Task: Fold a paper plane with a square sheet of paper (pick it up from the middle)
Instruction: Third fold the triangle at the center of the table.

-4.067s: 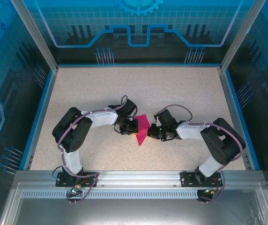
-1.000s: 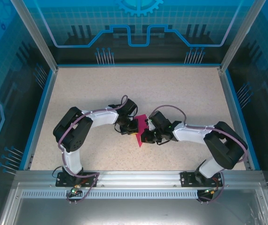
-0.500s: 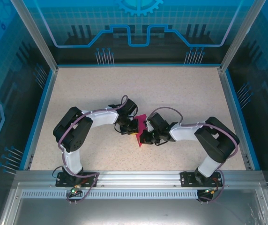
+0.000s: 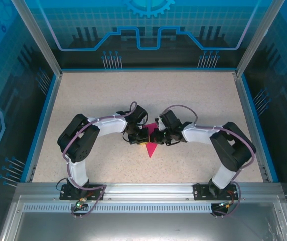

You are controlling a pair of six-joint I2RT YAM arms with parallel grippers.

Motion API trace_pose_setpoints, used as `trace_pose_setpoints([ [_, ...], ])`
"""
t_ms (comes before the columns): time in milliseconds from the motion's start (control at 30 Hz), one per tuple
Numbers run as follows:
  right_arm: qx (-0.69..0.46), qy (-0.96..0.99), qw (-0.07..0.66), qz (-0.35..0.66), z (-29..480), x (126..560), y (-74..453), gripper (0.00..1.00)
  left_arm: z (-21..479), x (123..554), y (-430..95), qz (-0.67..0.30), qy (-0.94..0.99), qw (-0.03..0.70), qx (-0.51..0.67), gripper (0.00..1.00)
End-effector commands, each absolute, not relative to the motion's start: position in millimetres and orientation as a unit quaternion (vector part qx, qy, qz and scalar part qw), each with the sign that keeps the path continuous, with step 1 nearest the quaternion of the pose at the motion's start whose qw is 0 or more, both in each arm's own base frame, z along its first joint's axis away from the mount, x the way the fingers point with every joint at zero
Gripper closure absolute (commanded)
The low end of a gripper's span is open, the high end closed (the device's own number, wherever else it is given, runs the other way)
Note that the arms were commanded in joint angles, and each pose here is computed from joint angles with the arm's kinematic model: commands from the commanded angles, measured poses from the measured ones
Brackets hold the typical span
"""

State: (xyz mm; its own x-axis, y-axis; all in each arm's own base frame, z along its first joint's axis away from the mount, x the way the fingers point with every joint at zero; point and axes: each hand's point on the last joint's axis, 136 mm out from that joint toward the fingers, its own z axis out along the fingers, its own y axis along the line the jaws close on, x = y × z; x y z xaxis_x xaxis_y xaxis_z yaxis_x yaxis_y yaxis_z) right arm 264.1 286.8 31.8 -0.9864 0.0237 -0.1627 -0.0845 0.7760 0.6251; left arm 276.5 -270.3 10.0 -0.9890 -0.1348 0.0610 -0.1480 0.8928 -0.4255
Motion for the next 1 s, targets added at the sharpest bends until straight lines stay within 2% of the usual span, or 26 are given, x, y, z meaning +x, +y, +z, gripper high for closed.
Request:
trace_pose_setpoints([
  [0, -0.013, 0.946, 0.042, 0.322, 12, 254, 283, 1.00, -45, 246, -211, 0.070, -0.991, 0.056, 0.095, 1.00],
  [233, 0.011, 0.959, 0.019, 0.284, -8, 231, 250, 1.00, -46, 245, -207, 0.058, -0.992, 0.056, 0.096, 1.00],
  [433, 0.027, 0.961, 0.037, 0.271, 1, 227, 220, 1.00, -46, 248, -208, 0.060, -0.993, 0.053, 0.090, 1.00],
  [667, -0.018, 0.943, 0.074, 0.323, 43, 243, 265, 1.00, -34, 262, -221, 0.086, -0.994, 0.030, 0.062, 1.00],
  [800, -0.033, 0.940, 0.053, 0.336, 36, 237, 292, 1.00, -33, 263, -224, 0.093, -0.993, 0.030, 0.060, 1.00],
  [967, -0.024, 0.945, 0.027, 0.326, 15, 228, 296, 1.00, -34, 261, -223, 0.092, -0.993, 0.032, 0.062, 1.00],
])
